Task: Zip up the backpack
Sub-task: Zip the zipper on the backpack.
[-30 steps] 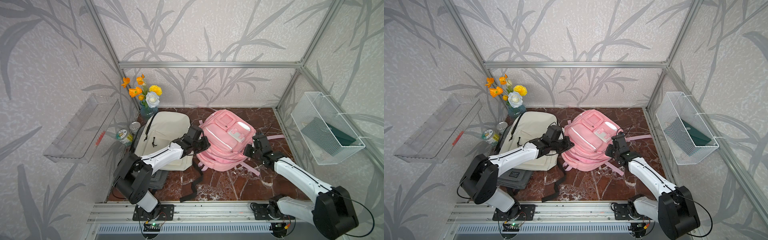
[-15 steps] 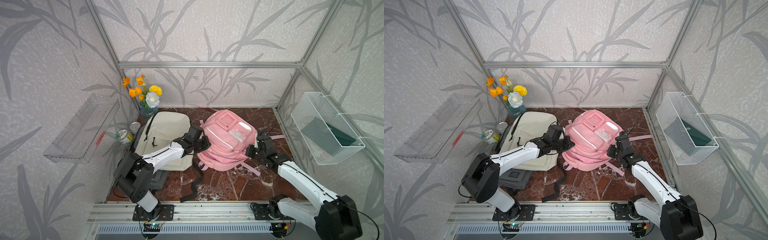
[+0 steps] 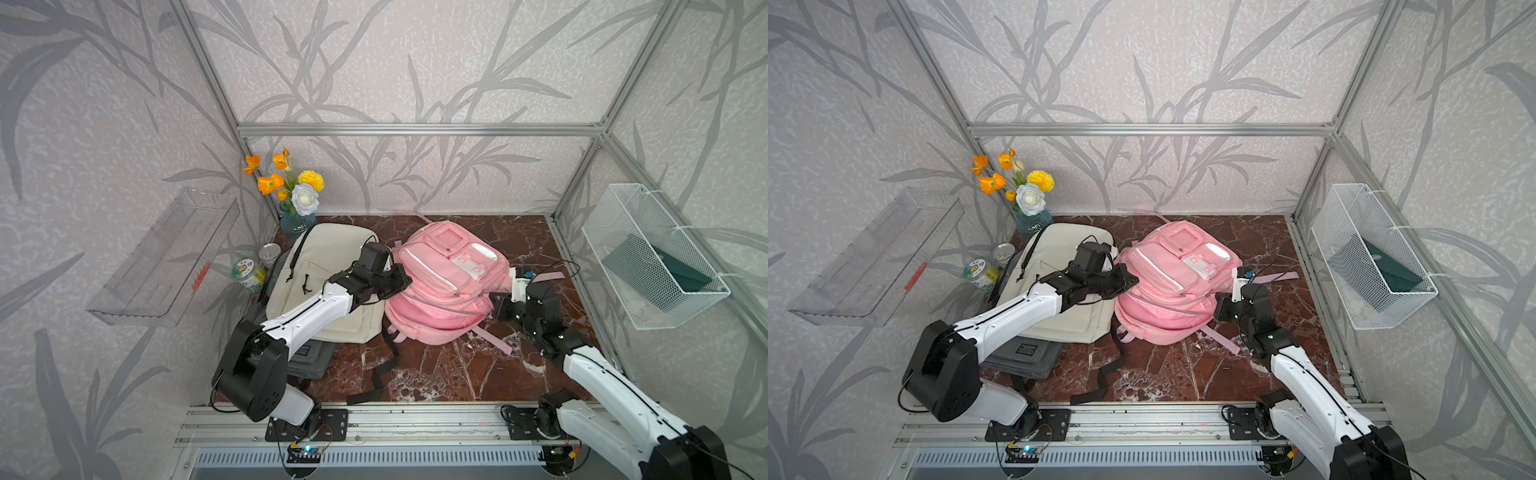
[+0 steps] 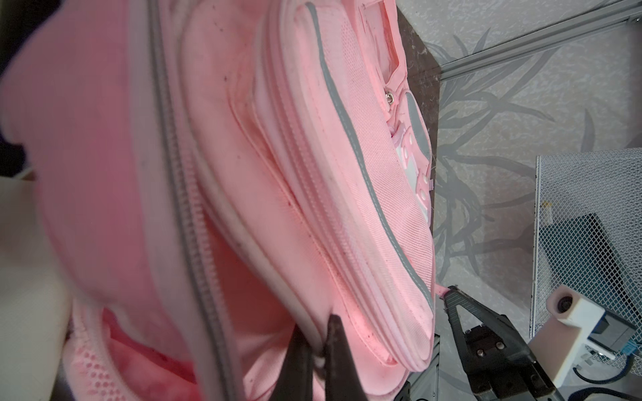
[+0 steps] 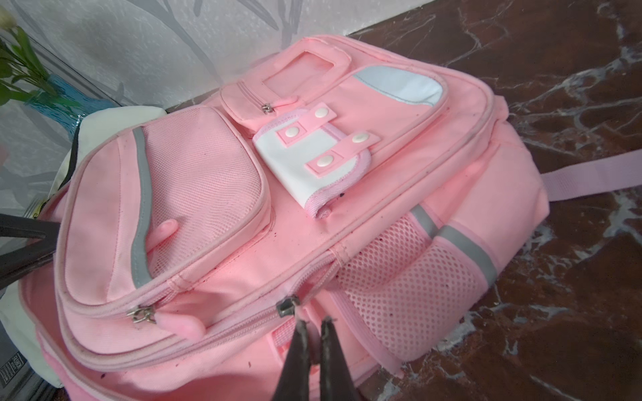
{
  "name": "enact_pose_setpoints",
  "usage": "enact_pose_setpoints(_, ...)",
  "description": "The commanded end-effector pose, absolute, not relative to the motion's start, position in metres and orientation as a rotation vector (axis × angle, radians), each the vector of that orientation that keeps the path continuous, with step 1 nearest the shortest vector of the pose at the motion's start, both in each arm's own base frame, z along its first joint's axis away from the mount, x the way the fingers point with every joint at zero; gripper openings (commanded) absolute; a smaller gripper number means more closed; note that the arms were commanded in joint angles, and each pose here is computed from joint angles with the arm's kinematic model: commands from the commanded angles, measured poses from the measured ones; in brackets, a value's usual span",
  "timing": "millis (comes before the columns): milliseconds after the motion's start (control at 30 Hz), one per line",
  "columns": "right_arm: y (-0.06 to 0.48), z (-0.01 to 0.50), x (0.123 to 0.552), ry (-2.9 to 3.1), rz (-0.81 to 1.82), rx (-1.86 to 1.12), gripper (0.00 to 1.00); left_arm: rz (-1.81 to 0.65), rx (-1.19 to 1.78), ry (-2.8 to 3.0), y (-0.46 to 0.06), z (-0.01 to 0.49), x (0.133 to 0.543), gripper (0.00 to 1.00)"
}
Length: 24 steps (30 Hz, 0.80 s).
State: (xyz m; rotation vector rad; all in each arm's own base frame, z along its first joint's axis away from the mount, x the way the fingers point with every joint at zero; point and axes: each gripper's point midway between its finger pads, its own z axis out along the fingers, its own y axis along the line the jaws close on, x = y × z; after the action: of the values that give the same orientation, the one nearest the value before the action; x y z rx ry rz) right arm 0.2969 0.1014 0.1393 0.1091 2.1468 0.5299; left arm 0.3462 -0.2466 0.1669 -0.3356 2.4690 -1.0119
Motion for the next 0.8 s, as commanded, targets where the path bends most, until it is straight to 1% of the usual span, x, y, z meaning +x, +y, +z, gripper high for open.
enact_pose_setpoints(0, 0.044, 0.104, 0.295, 2.189, 0.243, 0.32, 0.0, -0.79, -0.465, 2.368, -0.188, 0.175, 0.373, 0.0)
enact_pose_setpoints(200, 0.014, 0.099, 0.303, 2.284, 0.015, 0.467, 0.0, -0.825, -0.462, 2.365, -0.187, 0.181, 0.372, 0.0)
enact_pose_setpoints(333, 0.02, 0.102, 0.312, 2.321, 0.043, 0.474, 0.0, -0.869, -0.461, 2.379, -0.196, 0.174, 0.374, 0.0)
enact_pose_setpoints(367, 0.021, 0.105, 0.311, 2.33, 0.054, 0.483, 0.01, -0.884, -0.465, 2.384, -0.2, 0.17, 0.375, 0.0)
enact_pose_setpoints(467, 0.025, 0.111, 0.304, 2.333, 0.108, 0.518, 0.45, -0.952, -0.454, 2.401, -0.219, 0.159, 0.378, 0.0)
enact_pose_setpoints(500, 0.027, 0.11, 0.3, 2.33, 0.135, 0.529, 0.53, -0.993, -0.445, 2.414, -0.227, 0.155, 0.381, 0.0)
enact_pose_setpoints(533, 0.029, 0.107, 0.297, 2.328, 0.166, 0.533, 0.57, -1.01, -0.441, 2.434, -0.232, 0.149, 0.383, 0.0)
enact_pose_setpoints(600, 0.035, 0.095, 0.286, 2.336, 0.226, 0.536, 0.59, -1.004, -0.449, 2.474, -0.236, 0.136, 0.387, 0.0)
enact_pose_setpoints(767, 0.053, 0.065, 0.266, 2.343, 0.399, 0.515, 0.59, -0.904, -0.404, 2.521, -0.233, 0.126, 0.396, 0.0)
